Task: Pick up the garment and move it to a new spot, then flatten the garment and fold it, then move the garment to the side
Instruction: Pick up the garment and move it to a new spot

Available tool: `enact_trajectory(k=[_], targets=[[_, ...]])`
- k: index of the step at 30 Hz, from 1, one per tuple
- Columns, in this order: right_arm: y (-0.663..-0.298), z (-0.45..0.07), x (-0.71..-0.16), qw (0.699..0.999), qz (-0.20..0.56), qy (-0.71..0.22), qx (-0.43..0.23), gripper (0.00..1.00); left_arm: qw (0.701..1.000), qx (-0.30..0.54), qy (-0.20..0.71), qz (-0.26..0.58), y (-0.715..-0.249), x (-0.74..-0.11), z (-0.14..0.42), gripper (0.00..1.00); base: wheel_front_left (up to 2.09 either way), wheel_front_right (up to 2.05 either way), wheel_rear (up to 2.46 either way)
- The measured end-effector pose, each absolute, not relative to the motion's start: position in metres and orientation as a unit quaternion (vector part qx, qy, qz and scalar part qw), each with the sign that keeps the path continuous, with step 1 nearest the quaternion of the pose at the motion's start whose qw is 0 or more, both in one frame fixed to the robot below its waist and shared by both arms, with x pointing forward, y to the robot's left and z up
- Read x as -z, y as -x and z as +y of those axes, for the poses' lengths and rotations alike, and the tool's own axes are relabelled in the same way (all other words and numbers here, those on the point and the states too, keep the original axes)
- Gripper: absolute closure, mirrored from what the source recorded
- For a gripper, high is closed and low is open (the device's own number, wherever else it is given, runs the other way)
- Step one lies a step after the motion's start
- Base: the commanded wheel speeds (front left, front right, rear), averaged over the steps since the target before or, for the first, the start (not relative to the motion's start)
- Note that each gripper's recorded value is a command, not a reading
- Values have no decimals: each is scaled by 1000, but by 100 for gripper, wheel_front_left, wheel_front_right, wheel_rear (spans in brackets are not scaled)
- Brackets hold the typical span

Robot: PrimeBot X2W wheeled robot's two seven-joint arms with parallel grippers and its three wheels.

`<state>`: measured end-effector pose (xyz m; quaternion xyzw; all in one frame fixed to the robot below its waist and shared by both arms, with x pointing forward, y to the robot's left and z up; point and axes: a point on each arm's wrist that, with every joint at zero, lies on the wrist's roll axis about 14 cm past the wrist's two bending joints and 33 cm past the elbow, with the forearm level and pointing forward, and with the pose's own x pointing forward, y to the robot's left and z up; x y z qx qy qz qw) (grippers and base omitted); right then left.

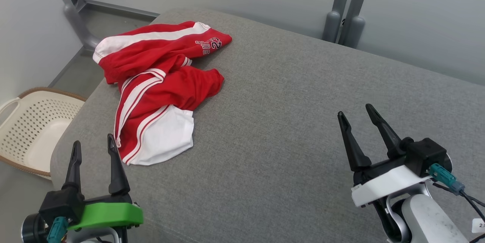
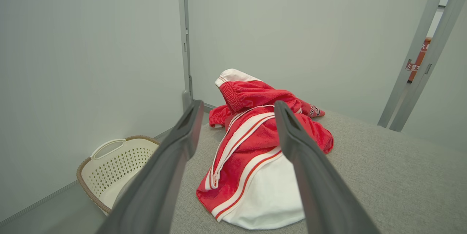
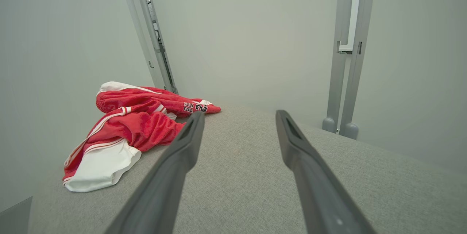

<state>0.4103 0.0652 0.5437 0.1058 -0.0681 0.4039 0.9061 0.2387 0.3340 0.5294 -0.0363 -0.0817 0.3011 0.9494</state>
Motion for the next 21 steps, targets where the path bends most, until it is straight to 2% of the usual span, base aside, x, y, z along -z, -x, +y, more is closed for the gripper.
enact_trajectory(k=[11,15,21], targets=[[-417,71,-541,901,-67,-115,-412,0,940,-327,54,-75,-233,-524,347,0,0,0,0],[-421,67,-542,903,-71,-114,-408,0,942,-316,71,-86,-245,-527,356,0,0,0,0],[-432,60,-542,903,-82,-116,-405,0,953,-292,40,-73,-282,-546,384,0,0,0,0]])
